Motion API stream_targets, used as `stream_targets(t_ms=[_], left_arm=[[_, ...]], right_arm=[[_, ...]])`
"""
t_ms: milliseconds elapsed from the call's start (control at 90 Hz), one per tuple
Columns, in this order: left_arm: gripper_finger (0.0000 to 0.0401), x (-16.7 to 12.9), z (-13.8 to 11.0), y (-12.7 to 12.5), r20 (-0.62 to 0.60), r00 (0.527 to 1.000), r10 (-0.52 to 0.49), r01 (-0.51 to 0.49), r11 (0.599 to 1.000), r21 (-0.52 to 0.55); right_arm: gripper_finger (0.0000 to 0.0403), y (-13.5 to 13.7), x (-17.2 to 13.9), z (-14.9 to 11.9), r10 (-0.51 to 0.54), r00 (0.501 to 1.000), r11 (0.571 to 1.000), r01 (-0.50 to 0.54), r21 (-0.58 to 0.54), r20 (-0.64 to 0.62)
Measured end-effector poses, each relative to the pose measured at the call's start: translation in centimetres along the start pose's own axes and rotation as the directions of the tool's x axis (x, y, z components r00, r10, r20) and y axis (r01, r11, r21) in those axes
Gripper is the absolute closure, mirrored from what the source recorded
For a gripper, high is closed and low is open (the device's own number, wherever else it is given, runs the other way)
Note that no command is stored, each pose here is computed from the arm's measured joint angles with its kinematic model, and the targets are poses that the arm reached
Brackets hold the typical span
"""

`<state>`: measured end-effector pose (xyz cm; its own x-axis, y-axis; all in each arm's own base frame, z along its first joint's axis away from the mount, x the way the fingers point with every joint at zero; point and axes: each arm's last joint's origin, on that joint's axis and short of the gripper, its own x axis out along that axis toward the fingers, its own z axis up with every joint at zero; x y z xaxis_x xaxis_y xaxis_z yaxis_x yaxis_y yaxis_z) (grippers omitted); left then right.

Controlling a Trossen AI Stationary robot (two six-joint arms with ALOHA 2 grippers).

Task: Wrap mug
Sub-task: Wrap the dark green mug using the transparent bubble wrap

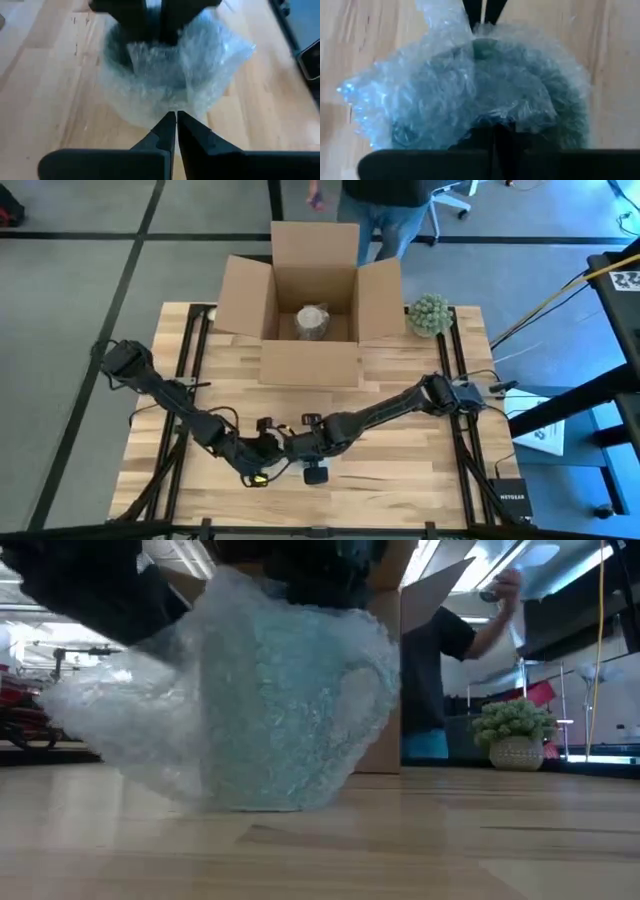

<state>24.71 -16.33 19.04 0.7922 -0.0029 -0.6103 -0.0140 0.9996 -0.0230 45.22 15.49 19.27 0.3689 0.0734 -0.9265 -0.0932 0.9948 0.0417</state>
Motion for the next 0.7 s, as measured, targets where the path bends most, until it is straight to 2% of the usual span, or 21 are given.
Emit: stream_targets(t_ms=[133, 278, 522, 700], left_arm=[[0.0401, -1.5, 1.5, 0.3, 0.093, 0.996, -0.008, 0.012, 0.999, -0.041], [0.0401, -1.6, 2.0, 0.1, 0.139, 0.990, -0.030, 0.036, 0.999, -0.039], [0.0401, 1.2, 1.1, -0.6, 0.132, 0.990, -0.046, 0.052, 0.998, -0.045], [0.0401, 2.8, 0.1, -0.8, 0.118, 0.993, 0.028, -0.024, 0.999, -0.039]], right_arm=[[0.0402, 0.0, 0.0, 0.1, 0.002, 1.000, 1.000, -0.002, -0.006, 0.009], [0.0402, 0.0, 0.0, 0.1, 0.001, 1.000, 1.000, -0.001, -0.017, 0.011], [0.0402, 0.1, 0.0, 0.3, 0.001, 0.999, 1.000, 0.000, -0.027, 0.039], [0.0402, 0.1, 0.0, 0.3, 0.000, 0.999, 1.000, 0.001, -0.027, 0.037]])
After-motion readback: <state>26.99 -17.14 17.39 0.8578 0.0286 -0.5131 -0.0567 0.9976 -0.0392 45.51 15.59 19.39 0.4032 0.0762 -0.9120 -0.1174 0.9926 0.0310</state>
